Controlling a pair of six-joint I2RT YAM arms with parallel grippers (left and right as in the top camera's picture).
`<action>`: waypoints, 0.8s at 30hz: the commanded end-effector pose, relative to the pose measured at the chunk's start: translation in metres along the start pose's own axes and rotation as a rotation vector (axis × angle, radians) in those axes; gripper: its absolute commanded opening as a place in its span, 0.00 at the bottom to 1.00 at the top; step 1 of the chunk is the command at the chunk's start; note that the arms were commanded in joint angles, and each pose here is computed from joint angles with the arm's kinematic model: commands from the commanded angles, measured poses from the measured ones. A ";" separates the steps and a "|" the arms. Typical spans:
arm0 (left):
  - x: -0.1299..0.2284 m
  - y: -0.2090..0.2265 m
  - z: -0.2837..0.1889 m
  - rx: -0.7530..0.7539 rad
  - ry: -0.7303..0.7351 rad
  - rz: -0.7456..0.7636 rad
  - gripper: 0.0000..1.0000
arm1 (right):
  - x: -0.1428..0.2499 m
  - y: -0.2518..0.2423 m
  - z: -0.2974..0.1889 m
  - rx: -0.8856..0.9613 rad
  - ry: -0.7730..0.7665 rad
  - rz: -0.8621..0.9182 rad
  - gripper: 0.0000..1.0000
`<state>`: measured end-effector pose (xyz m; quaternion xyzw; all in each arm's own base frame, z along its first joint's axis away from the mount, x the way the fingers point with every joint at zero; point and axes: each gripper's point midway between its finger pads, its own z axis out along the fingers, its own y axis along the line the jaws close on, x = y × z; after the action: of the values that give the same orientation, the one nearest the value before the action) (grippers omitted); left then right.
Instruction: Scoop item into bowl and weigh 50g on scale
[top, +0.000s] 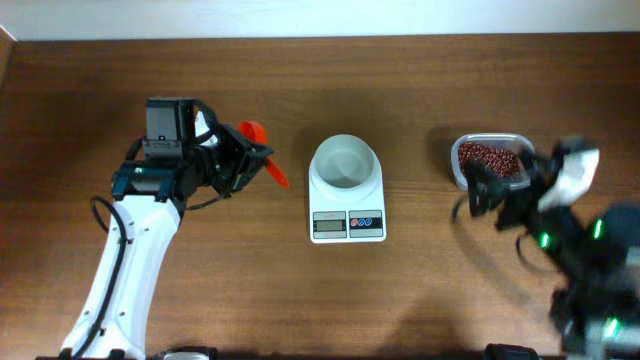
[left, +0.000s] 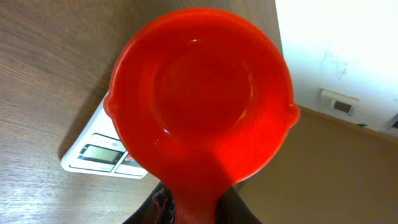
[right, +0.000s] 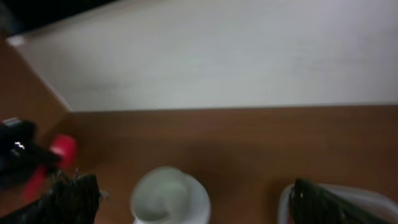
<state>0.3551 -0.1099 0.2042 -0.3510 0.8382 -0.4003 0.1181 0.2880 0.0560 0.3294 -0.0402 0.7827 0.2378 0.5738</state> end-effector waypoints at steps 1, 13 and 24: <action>0.009 -0.012 -0.006 0.048 0.044 -0.068 0.00 | -0.021 0.045 0.020 -0.330 0.118 0.061 0.99; 0.030 -0.024 -0.009 0.104 0.178 -0.192 0.00 | 0.081 0.070 0.106 -0.365 0.555 0.343 0.77; 0.041 -0.025 -0.001 0.064 0.187 -0.304 0.00 | 0.096 0.202 0.128 -0.326 0.378 0.113 0.73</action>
<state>0.3400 -0.1376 0.2221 -0.4234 0.7726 -0.4732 -0.0042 0.2969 0.3041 0.2649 -0.1535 0.8320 0.4063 0.3452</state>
